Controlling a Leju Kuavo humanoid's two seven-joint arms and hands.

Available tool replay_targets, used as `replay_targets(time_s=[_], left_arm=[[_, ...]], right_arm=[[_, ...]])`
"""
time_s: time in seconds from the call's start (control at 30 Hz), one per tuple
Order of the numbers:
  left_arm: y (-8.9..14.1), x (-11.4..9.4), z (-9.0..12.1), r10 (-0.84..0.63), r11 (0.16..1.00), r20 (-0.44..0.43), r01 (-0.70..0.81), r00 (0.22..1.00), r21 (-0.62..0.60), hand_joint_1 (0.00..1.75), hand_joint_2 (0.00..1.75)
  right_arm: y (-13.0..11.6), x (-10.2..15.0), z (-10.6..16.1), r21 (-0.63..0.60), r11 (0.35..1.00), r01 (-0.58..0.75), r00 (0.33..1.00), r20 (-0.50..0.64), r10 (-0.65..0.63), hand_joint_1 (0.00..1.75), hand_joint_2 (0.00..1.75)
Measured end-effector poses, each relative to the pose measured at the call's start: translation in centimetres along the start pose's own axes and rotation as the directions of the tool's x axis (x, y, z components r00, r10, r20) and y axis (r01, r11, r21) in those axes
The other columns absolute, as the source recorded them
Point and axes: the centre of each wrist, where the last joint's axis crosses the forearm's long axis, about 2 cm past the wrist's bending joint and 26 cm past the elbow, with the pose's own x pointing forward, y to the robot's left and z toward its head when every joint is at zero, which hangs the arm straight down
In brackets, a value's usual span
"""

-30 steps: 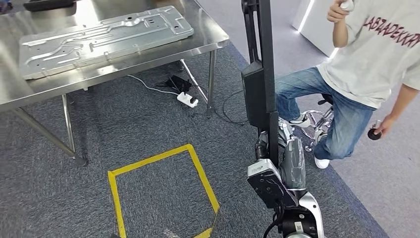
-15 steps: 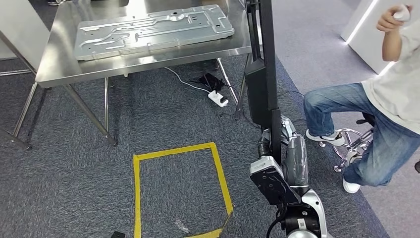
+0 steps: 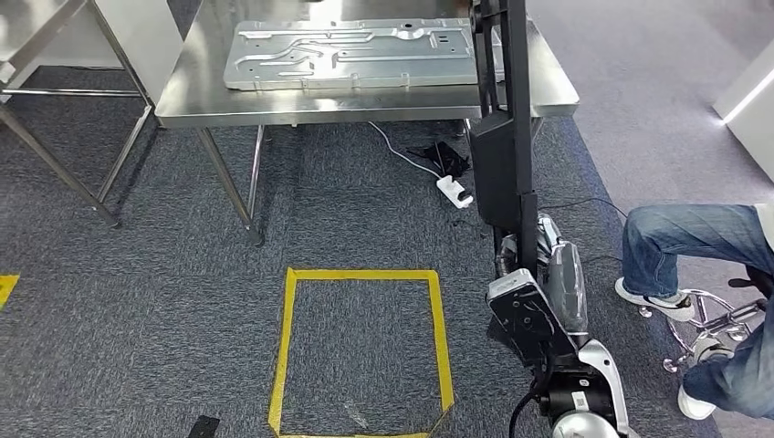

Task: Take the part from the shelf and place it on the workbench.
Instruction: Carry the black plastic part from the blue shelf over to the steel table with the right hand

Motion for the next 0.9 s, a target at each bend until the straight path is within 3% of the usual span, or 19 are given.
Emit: replay_targets(time_s=[0.1,0.27,0.53,0.9], left_arm=[[0.2,0.0,-0.1,0.031,0.999,0.012,-0.031,0.999,-0.032,0.0,1.75],[0.8,0.3,-0.5,0.039,0.998,0.029,-0.038,0.999,-0.045,0.0,1.75],[1.3,0.9,-0.8,0.015,1.0,0.03,-0.015,0.999,-0.011,0.0,1.75],[1.4,0.8,-0.8,0.001,1.0,0.032,-0.001,0.999,0.0,0.0,1.75]], right_arm=[[-0.7,0.0,-0.9,0.068,0.998,-0.016,0.999,-0.047,0.019,1.75,1.75],[-2.7,0.7,-3.6,0.13,0.981,-0.147,0.986,-0.062,0.156,1.75,1.75],[-5.4,2.2,-6.5,0.075,0.953,-0.292,0.956,-0.02,0.294,1.75,1.75],[-7.1,3.0,-6.8,0.03,0.924,-0.381,0.925,0.004,0.381,1.75,1.75]])
